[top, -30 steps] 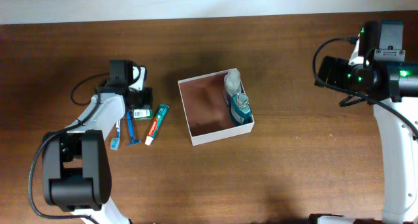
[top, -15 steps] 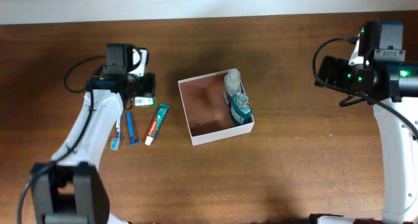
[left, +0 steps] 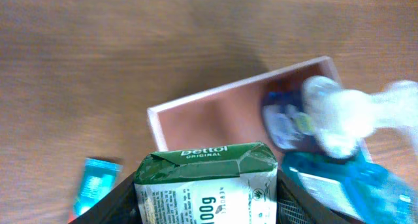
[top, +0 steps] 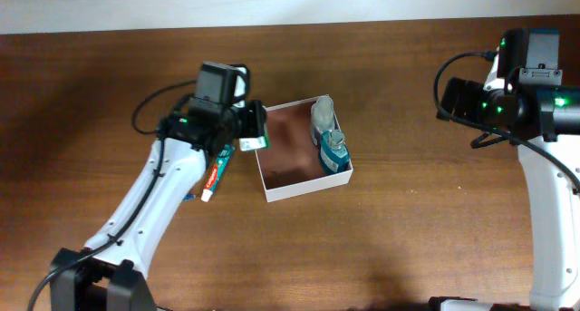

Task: Pack container
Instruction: 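Lift the soap box and carry it into the pink box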

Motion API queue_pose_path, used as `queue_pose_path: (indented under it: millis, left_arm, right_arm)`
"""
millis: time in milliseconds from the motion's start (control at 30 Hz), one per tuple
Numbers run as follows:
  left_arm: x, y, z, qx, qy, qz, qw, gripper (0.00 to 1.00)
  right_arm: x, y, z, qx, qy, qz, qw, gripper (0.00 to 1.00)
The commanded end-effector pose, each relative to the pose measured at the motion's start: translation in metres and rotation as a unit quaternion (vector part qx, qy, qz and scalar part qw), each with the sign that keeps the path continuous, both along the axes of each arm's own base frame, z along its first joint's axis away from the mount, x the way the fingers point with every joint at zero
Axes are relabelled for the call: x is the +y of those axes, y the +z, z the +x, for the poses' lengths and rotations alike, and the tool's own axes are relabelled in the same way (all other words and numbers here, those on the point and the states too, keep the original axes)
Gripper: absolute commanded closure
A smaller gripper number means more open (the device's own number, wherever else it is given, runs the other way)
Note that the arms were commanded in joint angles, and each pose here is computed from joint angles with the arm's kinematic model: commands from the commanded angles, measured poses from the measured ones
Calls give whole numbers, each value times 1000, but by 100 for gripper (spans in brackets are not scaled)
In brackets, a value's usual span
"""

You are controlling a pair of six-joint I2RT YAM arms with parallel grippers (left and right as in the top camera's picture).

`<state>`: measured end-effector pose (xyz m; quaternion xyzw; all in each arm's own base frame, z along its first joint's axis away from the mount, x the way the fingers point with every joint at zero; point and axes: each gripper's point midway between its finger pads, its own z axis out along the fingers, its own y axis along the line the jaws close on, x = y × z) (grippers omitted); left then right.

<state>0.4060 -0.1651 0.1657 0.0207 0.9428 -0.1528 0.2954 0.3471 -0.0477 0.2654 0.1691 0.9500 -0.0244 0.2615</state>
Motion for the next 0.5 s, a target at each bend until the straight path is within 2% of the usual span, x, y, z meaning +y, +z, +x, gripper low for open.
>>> queue_pose_path:
  millis: [0,200,467]
  left_arm:
    - [-21,16,-5,-9,29,-24,999,69]
    - [-36,12,-9,-30,28,21,999,70]
    - [-48,-24,-8,-7,22,55,998,69]
  right_arm:
    - [-3,3,1,-5,-6,-1,1000,2]
    - [-3,3,1,-5,-6,-1,1000,2]
    - [-3,3,1,-5,-6,-1,1000,2]
